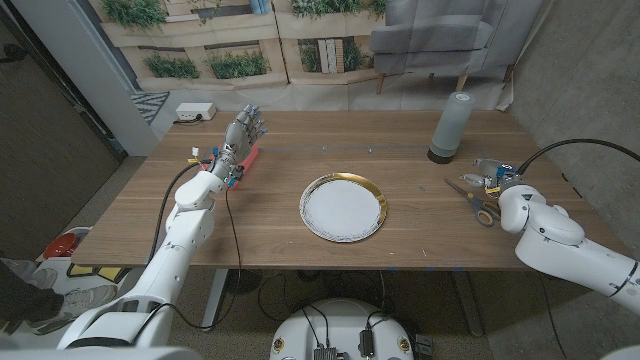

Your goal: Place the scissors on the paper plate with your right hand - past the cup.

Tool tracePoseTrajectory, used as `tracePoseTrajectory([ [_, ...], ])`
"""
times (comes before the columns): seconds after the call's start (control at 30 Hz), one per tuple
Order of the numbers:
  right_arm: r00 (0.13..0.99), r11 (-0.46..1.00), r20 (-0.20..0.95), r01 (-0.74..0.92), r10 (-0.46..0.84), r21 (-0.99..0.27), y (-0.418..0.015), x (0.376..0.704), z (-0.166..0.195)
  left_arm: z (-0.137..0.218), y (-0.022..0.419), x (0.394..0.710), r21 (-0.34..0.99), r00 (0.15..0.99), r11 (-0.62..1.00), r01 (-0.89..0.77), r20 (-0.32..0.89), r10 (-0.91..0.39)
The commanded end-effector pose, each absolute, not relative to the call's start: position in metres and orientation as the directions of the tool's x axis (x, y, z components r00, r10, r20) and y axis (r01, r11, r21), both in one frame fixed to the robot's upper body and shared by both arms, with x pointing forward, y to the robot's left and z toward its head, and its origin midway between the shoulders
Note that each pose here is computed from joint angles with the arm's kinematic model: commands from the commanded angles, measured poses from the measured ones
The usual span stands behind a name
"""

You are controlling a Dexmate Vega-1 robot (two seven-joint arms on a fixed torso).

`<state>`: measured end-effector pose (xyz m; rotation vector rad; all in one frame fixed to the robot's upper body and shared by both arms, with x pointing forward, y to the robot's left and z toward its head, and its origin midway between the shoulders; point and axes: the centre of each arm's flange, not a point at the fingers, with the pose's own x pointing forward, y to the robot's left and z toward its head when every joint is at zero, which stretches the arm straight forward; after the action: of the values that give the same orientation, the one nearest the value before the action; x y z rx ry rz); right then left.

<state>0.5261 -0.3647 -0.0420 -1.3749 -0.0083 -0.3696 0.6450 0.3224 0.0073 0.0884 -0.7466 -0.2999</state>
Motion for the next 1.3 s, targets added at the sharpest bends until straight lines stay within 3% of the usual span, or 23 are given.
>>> tracePoseTrajectory([
  [0.03,0.940,0.137,0.179,0.226,-0.291,-0.964,-0.367,0.529,-0.048,0.009,0.322,0.649,0.187,0.696,0.953,0.240,0.651,-0.303],
  [0.83,0.929,0.077,0.164,0.200,-0.333,-0.977,-0.367,0.524,-0.058,0.008,0.319,0.647,0.187,0.691,0.952,0.244,0.655,-0.306],
  [1.3,0.893,-0.028,0.256,0.264,-0.369,-0.964,-0.355,0.525,-0.063,0.008,0.322,0.647,0.184,0.691,0.952,0.244,0.655,-0.304],
])
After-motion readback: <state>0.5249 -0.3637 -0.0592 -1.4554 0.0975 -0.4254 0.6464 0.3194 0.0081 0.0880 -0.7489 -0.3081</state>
